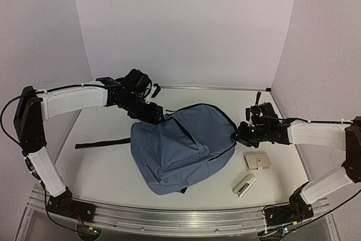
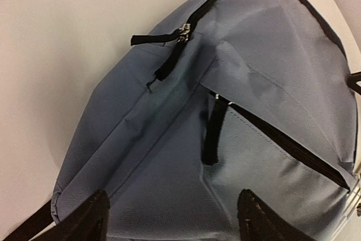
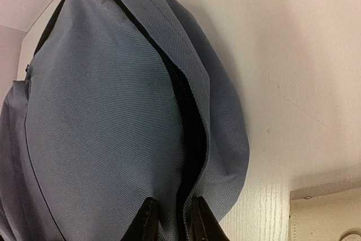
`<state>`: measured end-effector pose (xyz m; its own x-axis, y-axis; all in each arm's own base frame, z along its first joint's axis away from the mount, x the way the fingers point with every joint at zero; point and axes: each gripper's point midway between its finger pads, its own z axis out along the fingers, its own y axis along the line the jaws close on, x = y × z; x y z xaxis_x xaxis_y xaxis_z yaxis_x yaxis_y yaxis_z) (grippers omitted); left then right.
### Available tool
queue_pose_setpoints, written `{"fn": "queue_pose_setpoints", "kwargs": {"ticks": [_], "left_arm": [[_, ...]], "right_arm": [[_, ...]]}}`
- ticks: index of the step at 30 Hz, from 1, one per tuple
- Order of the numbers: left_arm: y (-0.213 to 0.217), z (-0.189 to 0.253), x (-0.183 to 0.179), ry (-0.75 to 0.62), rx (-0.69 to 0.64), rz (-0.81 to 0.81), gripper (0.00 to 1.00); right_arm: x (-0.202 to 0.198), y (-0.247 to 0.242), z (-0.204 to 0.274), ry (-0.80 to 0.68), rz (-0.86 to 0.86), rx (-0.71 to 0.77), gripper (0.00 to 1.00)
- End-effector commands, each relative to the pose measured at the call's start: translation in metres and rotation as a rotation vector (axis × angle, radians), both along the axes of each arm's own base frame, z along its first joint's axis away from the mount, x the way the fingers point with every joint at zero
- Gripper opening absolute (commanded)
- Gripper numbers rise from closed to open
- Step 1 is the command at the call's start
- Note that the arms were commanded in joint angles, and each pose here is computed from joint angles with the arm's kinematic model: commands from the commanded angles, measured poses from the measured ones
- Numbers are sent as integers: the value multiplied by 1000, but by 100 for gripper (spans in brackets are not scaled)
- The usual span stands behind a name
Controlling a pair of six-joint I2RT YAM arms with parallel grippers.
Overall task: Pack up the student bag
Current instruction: Adjust the student bag at the center of the board.
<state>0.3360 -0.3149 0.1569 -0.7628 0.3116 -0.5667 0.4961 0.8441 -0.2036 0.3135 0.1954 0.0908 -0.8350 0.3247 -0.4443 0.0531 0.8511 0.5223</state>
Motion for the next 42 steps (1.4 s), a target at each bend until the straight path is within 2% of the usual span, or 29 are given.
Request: {"fn": "queue_pose_setpoints", "kwargs": {"ticks": [1, 6, 8, 10, 15, 19, 25, 31, 33, 35, 39, 42], "left_arm": [[6, 5, 11, -39, 55, 11, 60], [4, -10, -2, 28, 32, -5, 29], [4, -18, -9, 60, 24, -5, 20], [5, -27, -17, 99, 10, -3, 16], [6, -42, -44, 206, -60, 15, 11], [0, -40, -70, 239, -124, 35, 10], [-32, -37, -113, 278, -216, 17, 10], [-57, -28, -135, 301, -308, 23, 10], [-57, -21, -135, 293, -326, 36, 12], [-51, -10, -133, 268, -331, 51, 20], [-31, 20, -127, 199, -312, 83, 56], [-14, 42, -118, 199, -333, 82, 71]], "right_arm": [[10, 9, 3, -39, 11, 16, 16], [20, 13, 1, -51, 10, -1, 1], [26, 13, 1, -61, 11, -15, 0], [35, 15, 5, -79, 10, -30, 0], [59, 22, 5, -106, 13, -74, 0], [82, 37, 3, -119, 35, -83, 0], [113, 69, 2, -152, 90, -23, 0], [122, 92, 6, -170, 124, 3, 3], [123, 98, 10, -178, 134, 11, 6], [122, 100, 20, -194, 142, 22, 13], [119, 94, 57, -261, 133, 26, 46], [113, 84, 85, -302, 112, 14, 60]]}}
